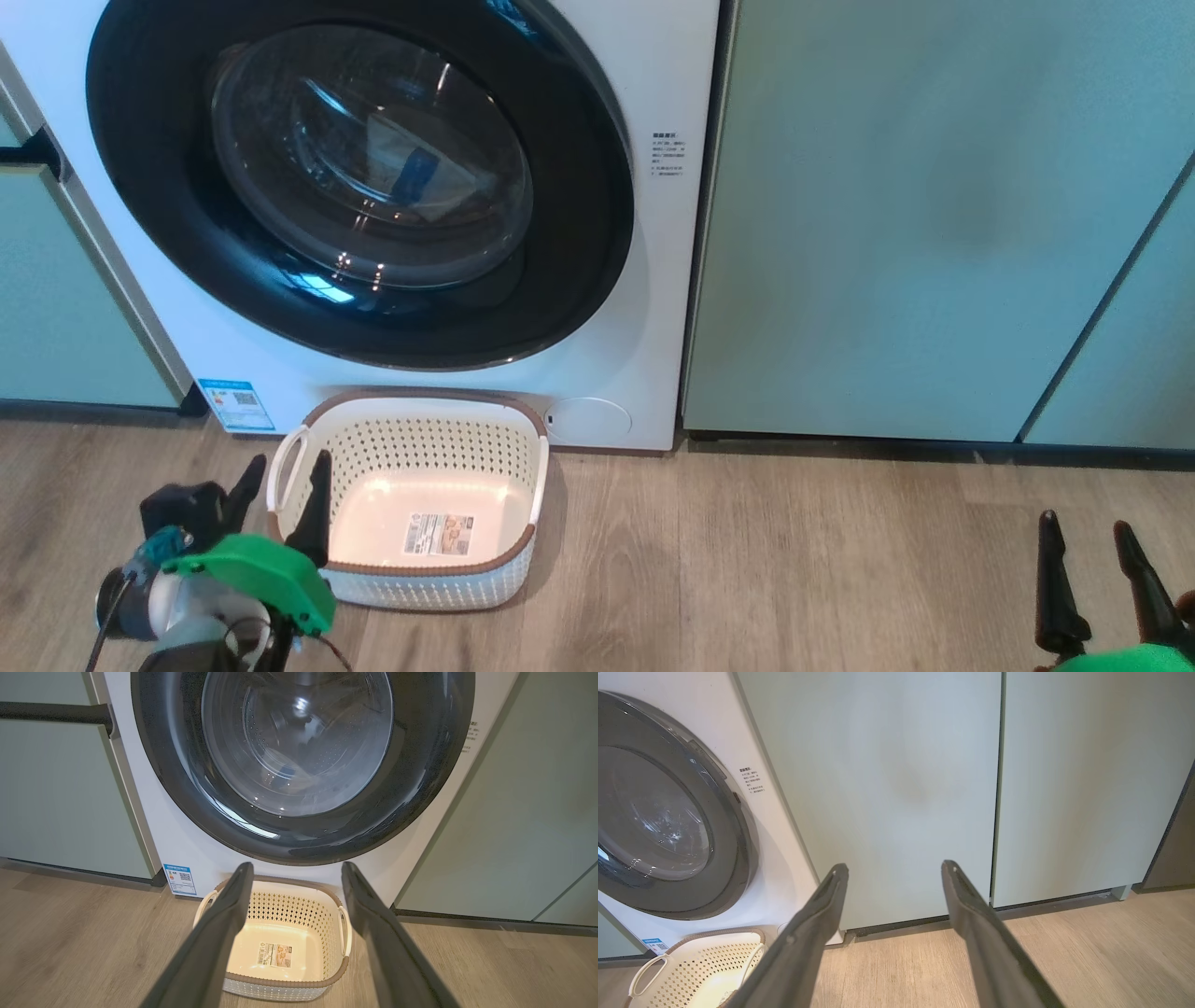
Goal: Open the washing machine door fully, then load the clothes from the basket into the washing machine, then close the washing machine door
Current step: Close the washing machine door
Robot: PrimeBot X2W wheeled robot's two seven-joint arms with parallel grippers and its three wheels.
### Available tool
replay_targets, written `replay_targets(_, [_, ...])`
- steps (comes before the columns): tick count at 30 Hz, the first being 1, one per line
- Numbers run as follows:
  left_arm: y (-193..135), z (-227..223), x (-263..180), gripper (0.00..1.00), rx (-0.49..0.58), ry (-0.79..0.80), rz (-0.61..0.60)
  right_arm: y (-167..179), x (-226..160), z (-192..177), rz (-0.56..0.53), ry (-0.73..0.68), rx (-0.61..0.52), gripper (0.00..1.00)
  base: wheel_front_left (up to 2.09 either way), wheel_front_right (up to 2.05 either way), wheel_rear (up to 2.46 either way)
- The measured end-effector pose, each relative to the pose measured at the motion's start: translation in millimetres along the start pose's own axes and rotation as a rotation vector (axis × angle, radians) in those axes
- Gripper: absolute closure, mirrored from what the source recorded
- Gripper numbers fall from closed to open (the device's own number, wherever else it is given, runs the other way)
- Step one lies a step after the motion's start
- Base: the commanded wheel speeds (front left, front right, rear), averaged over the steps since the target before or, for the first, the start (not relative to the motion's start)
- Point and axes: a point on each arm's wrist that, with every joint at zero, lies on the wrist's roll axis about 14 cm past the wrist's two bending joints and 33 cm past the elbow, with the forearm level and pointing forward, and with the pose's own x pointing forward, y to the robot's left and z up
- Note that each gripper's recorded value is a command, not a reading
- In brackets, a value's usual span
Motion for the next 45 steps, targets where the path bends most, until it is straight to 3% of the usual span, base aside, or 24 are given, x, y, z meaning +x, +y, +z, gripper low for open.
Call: replay_targets(45, [-1.4, -0.3, -0.3, 0.0, 0.006, -0.002, -0.005, 5.9, 3.2, -11.2, 0.017, 0.037, 0.0, 0.0, 0.0, 0.0, 0.0])
